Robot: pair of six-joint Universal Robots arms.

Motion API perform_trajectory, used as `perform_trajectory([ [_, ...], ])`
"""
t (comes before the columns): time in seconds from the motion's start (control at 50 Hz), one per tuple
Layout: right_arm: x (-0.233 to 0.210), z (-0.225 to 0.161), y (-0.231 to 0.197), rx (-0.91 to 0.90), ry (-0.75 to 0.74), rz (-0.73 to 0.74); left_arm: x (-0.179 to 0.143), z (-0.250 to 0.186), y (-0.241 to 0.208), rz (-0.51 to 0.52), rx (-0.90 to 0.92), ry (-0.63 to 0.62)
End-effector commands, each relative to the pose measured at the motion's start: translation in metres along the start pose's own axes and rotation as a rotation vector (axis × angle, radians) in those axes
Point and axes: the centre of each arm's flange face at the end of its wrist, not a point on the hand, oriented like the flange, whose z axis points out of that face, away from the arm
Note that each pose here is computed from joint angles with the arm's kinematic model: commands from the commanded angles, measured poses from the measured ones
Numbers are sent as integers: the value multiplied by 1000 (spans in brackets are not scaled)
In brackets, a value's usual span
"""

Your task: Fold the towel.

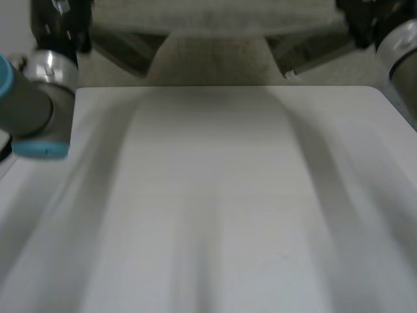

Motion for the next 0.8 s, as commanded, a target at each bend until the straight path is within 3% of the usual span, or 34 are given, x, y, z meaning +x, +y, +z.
perform_trajectory([
  [0.02,-53,-30,42,-170,-232,54,32,-71,70,-29,-335,189],
  [0.12,-99,-66,82,-322,-390,102,57,-121,110,-46,-483,328],
  [0.28,-131,-100,114,-458,-496,142,58,-145,134,28,-571,370],
  [0.38,-134,-108,120,-467,-486,141,53,-148,139,87,-579,378],
  [0.54,-123,-114,119,-428,-415,134,45,-140,137,100,-555,343],
  [0.8,-107,-109,134,-465,-357,164,26,-138,150,152,-522,178],
])
